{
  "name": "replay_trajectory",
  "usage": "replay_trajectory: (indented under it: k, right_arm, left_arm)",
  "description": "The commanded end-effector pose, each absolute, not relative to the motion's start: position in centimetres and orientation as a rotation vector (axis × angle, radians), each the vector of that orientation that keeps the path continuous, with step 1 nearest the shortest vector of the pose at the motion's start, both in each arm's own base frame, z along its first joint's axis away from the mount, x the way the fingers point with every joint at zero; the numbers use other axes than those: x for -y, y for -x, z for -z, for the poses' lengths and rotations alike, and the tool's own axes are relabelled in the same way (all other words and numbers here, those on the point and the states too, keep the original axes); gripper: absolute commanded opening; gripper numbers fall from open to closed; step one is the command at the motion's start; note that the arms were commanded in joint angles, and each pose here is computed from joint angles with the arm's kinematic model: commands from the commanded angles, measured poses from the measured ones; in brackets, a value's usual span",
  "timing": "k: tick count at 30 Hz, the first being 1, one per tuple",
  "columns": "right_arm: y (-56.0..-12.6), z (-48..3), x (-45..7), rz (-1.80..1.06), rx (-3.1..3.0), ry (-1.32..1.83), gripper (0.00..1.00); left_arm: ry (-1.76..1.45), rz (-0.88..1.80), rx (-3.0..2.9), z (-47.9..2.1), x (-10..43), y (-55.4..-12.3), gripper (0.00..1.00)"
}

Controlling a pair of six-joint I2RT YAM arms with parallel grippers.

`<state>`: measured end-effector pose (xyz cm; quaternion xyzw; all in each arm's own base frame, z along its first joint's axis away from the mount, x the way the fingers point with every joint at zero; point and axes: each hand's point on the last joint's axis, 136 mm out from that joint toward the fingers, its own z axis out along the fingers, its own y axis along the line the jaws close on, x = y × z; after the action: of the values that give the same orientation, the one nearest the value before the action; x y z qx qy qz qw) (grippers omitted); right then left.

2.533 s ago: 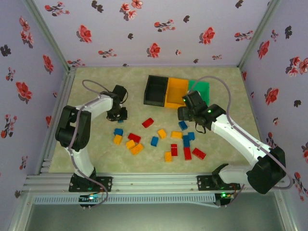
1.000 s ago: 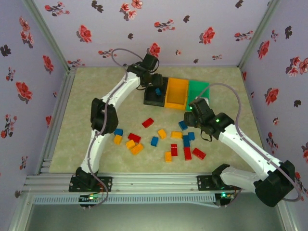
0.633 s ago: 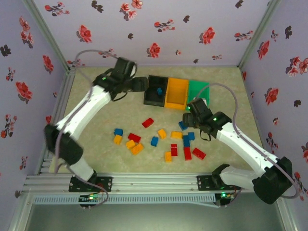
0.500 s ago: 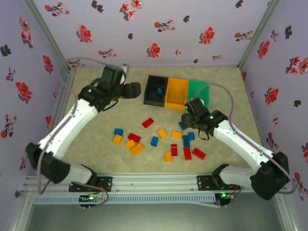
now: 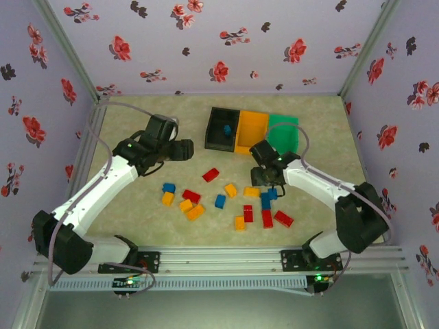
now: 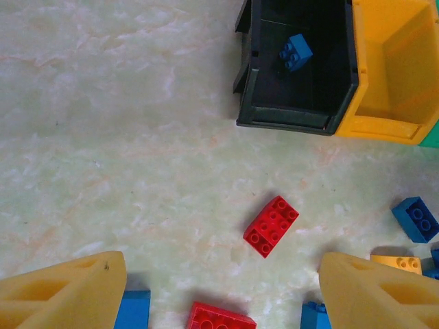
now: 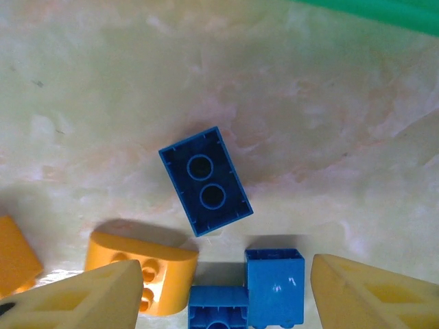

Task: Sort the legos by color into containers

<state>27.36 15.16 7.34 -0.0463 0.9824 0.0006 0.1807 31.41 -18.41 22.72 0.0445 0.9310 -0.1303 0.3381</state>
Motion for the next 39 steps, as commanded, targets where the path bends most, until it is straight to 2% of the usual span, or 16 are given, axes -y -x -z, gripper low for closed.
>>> replay_trajectory:
  k: [1,29,39]
  right_arm:
    - [-27.9,-6.6,-15.6,0.006,-2.782,0.151,0.65]
    - [-31.2,-3.3,-16.1,0.006,-2.853,0.179,0.47]
    - [-31.1,-3.2,-16.3,-0.002,-2.861,0.19,0.33]
  left_arm:
    - [-0.087,0.335,-2.394,-23.8,18.1,-31.6,0.75]
    - [-0.08,0.328,-2.406,-23.6,17.7,-31.0,0.74]
    - [-0.071,0.321,-2.395,-24.1,17.3,-30.8,0.75]
